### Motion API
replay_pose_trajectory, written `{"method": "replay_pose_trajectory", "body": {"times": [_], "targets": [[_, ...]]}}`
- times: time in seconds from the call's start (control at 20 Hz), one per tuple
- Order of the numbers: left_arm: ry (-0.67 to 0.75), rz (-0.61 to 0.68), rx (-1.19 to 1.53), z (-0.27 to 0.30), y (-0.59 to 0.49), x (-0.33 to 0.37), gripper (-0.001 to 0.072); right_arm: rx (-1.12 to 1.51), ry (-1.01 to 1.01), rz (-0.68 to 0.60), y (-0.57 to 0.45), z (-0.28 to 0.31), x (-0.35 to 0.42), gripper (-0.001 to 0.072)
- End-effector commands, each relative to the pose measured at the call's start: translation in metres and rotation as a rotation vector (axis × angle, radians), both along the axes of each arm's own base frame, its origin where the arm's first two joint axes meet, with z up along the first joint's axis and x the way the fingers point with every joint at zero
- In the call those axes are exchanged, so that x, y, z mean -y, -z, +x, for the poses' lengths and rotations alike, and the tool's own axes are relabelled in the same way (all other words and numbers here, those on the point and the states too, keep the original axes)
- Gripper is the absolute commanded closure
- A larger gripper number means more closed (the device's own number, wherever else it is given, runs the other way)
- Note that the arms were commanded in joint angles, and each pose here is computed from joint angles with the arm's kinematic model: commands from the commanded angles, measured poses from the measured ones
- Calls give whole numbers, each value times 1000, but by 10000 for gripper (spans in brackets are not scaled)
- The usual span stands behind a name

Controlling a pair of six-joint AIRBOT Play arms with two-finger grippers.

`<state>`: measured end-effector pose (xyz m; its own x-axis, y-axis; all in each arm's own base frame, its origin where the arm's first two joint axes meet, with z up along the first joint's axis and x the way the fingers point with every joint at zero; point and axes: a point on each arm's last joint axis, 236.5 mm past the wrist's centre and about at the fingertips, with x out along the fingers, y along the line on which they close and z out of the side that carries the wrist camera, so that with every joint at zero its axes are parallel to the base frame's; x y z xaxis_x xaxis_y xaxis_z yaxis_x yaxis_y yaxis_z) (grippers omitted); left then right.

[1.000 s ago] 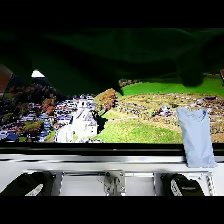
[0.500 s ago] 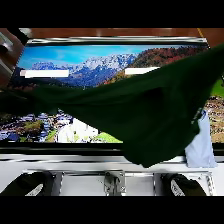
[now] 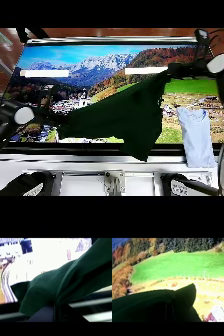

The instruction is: Fold the shirts.

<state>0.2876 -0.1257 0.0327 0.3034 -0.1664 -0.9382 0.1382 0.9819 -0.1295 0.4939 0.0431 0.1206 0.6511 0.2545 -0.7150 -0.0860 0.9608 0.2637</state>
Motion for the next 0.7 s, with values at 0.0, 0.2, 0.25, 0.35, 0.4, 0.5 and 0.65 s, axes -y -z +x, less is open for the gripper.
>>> {"method": "replay_pose_trajectory", "body": {"times": [0.0, 0.2, 0.25, 0.35, 0.4, 0.5, 0.65], "targets": [[-104, -42, 71, 54, 32, -7, 666, -20, 54, 128, 48, 38, -20, 649], [-316, -74, -35, 73, 79, -40, 665, -136, 20, 156, 93, 33, -57, 632], [-349, -101, -58, 74, 83, -41, 659, -145, 23, 173, 95, 33, -65, 613], [-370, -118, -61, 77, 78, -49, 276, -125, 21, 198, 86, 35, -72, 156], [-349, -103, -73, 76, 72, -55, 52, -126, 12, 195, 78, 33, -69, 37], [-227, -43, -122, 67, 54, -73, 3, -137, -21, 117, 59, 20, -46, 37], [-58, 49, -261, 32, 37, -108, 3, -292, 1, -102, 50, -37, 30, 38]]}}
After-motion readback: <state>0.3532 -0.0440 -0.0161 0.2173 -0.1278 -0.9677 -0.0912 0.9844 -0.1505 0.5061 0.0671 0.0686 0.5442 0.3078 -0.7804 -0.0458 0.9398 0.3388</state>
